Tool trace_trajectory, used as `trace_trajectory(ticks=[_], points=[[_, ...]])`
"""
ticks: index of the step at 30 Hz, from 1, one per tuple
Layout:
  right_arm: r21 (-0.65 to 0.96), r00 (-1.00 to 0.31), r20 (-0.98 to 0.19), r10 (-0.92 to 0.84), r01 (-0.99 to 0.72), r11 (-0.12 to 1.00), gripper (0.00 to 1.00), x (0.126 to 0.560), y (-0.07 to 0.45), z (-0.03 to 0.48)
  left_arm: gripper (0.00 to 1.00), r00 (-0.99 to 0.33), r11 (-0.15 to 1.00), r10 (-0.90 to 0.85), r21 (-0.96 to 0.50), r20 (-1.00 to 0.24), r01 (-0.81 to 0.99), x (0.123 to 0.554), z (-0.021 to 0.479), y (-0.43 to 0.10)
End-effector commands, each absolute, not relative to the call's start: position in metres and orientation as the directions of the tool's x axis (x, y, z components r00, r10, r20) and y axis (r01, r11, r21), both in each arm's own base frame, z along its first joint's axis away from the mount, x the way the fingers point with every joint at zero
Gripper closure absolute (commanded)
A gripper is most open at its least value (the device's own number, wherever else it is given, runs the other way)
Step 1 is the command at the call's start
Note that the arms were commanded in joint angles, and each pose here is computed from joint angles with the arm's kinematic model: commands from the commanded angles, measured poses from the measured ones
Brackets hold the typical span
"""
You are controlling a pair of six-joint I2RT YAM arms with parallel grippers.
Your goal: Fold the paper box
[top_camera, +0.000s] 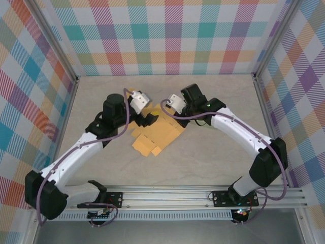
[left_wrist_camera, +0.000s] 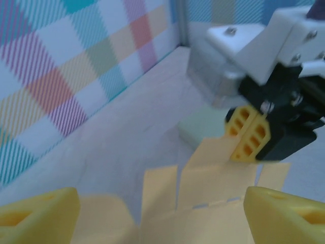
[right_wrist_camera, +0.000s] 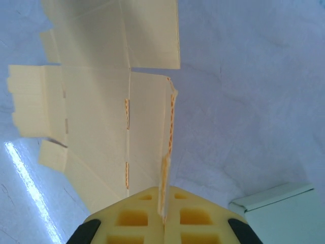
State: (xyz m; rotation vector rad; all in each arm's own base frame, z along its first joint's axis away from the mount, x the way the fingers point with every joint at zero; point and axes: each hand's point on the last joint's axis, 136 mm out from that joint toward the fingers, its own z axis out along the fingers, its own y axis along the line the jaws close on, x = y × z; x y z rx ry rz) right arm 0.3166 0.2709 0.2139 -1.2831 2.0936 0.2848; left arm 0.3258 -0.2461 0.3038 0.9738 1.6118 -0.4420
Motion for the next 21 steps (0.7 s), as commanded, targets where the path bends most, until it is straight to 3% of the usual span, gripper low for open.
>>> trace_trajectory(ticks=[1,6,12,21], points=[[-0.189,-0.191,-0.681,-0.707,-0.887,0.422,1.0,0.312,0.28,0.237,0.21,0.141,0.332,0.389,0.282,-0.91,0.9,0.312,0.31,-0.278],[-0.188,-0.158,-0.71,-0.687,-0.897,0.401,1.0,0.303,0.281,0.245,0.4,0.144,0.166,0.446,0.24,-0.883,0.957,0.308,0.303,-0.293],[-0.192,-0.125,-0.74,-0.66,-0.902,0.386,1.0,0.296,0.282,0.257,0.43,0.162,0.018,0.488,0.195,-0.858,0.981,0.289,0.296,-0.295],[-0.153,-0.132,-0.759,-0.638,-0.915,0.372,1.0,0.287,0.286,0.263,0.5,0.132,0.019,0.533,0.167,-0.836,0.986,0.295,0.282,-0.294]])
